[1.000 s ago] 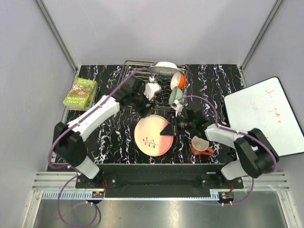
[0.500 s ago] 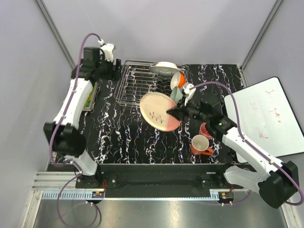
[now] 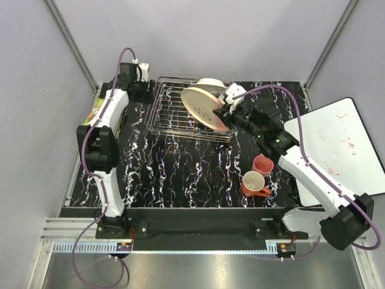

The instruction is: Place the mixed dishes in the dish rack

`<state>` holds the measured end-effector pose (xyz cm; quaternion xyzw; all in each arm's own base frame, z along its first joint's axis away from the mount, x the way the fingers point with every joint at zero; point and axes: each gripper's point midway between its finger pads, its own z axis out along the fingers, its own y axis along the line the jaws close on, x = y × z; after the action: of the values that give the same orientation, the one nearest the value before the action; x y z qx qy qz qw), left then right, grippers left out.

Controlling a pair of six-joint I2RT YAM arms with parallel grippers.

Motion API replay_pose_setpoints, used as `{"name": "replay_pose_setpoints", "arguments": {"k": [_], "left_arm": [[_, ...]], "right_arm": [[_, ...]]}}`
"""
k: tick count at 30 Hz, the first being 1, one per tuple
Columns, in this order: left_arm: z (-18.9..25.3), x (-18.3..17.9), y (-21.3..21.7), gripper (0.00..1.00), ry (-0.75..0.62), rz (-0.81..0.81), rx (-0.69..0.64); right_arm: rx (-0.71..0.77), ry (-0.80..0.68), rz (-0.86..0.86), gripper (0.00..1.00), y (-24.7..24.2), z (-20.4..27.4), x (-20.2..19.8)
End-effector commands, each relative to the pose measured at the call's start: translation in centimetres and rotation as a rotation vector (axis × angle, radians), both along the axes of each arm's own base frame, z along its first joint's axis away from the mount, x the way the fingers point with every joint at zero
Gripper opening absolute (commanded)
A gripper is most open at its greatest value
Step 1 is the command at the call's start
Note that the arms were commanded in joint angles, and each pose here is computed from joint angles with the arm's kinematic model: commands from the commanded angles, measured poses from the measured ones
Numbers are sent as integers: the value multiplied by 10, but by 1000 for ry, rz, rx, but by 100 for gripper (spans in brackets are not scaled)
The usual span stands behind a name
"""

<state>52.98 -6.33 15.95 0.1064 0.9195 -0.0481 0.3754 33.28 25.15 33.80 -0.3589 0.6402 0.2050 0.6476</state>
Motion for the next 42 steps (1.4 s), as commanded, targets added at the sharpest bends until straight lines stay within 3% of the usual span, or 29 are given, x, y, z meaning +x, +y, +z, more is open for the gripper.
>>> {"name": "replay_pose_setpoints", "arguments": {"k": [1,6,13,22,29,42], "left_arm": [[-1,3,5,70,-27,-4,21],[-41,-37,-12,64,86,-115,12],[-38,-61,-17,63,96,-156,9],[-46,-114,-32,64,138,-256,25],[-65,-161,-33,64,193,-315,54],[-75,-204,-26,60,225,-424,99]], "right_arm": [[12,-287,-106,0,-9,74,27],[-68,-314,-148,0,-5,68,57],[-168,-374,-126,0,1,62,79],[-466,-498,3,0,11,40,86],[-585,-451,97,0,12,16,81],[-705,-386,198,0,17,-3,72]]}}
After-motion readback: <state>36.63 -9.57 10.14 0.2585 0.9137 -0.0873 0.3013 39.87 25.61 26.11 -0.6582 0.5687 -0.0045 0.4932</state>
